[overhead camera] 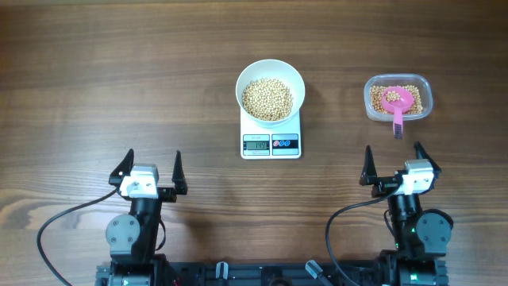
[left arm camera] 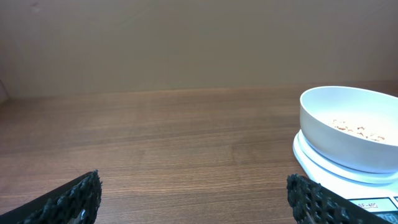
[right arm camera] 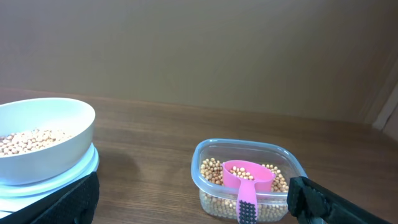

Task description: Scoop item into bowl and weigh 150g on scale

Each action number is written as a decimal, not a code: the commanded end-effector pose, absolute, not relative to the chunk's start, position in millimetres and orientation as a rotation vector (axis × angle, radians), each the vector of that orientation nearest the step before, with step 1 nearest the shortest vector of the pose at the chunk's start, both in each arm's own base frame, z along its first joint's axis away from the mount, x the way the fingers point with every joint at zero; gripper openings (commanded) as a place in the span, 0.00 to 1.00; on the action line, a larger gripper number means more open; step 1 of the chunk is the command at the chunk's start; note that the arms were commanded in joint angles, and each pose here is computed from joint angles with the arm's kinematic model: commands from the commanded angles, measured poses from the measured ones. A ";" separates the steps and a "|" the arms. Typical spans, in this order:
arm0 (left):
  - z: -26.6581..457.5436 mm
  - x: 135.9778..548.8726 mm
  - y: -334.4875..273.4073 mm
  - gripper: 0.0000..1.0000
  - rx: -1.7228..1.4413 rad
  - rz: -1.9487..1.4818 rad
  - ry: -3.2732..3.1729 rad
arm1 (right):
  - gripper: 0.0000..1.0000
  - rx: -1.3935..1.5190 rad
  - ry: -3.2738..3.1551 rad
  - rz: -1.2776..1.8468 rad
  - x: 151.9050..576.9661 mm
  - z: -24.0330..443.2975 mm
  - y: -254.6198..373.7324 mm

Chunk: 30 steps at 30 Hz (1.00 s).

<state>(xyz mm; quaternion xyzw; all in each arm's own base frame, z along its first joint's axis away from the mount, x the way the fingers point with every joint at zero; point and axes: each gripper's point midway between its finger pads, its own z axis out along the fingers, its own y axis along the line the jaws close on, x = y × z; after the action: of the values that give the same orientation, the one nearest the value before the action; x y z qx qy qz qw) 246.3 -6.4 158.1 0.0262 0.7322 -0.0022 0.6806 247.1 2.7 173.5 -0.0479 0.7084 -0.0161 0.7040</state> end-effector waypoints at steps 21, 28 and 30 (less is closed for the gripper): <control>156.7 246.0 2.9 1.00 -0.005 0.015 1.645 | 1.00 -0.105 1.561 -0.045 246.5 176.4 2.2; 156.9 246.1 1.1 1.00 0.003 0.006 1.644 | 1.00 -0.104 1.562 -0.045 246.6 176.1 2.2; 156.9 246.1 1.1 1.00 0.003 0.006 1.644 | 0.99 -0.105 1.562 -0.045 246.6 176.1 2.2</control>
<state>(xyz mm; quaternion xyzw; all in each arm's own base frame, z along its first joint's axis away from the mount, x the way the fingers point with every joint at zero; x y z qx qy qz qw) 246.4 1.2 157.7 -0.0063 0.7332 -0.0022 0.6800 247.1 2.7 173.5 -0.0479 0.7084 -0.0161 0.7040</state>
